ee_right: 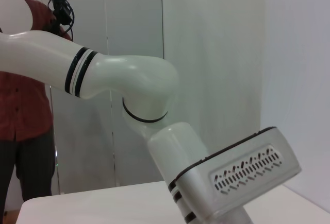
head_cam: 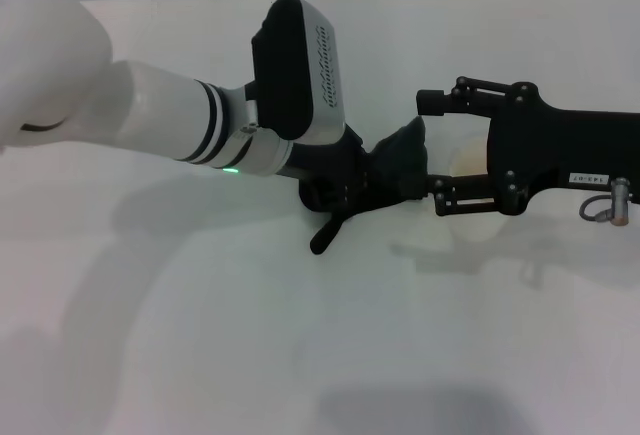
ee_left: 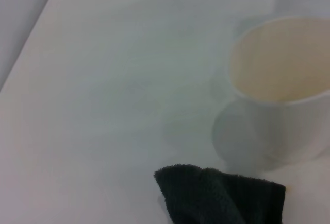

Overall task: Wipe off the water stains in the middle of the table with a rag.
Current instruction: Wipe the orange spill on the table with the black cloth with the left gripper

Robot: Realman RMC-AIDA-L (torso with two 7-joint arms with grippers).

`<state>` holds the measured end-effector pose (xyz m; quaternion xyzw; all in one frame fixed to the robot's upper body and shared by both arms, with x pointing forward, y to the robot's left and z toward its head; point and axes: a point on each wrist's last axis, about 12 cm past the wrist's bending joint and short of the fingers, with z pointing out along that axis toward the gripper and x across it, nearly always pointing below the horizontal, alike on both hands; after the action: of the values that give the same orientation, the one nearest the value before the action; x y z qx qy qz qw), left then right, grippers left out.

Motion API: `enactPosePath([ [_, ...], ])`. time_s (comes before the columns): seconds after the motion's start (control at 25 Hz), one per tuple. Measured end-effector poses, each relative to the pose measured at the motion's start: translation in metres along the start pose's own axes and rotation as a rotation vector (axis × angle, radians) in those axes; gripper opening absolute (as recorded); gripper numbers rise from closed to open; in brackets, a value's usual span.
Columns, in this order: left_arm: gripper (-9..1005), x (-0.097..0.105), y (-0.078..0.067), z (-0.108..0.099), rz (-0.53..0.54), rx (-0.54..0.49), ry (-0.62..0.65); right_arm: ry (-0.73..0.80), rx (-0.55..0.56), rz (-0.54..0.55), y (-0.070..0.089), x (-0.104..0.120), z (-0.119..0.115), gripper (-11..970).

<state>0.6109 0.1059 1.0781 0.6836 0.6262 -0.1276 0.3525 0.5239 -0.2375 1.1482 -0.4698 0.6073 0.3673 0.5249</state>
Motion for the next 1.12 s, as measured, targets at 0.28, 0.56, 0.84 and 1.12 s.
enactPosePath([
  [0.28, 78, -0.007, -0.007, 0.006, 0.027, 0.030, -0.006, 0.001, -0.003, 0.002, 0.001, 0.001, 0.000, 855],
  [0.56, 77, -0.012, -0.010, 0.009, 0.045, 0.055, -0.010, -0.003, -0.006, 0.005, 0.002, 0.001, 0.001, 855],
  [0.84, 77, -0.012, -0.021, 0.011, 0.047, 0.104, -0.012, -0.006, -0.005, 0.006, 0.001, 0.000, 0.001, 855],
  [1.12, 77, -0.009, -0.029, 0.008, 0.033, 0.122, -0.037, -0.006, -0.002, 0.002, 0.000, -0.001, 0.002, 855],
])
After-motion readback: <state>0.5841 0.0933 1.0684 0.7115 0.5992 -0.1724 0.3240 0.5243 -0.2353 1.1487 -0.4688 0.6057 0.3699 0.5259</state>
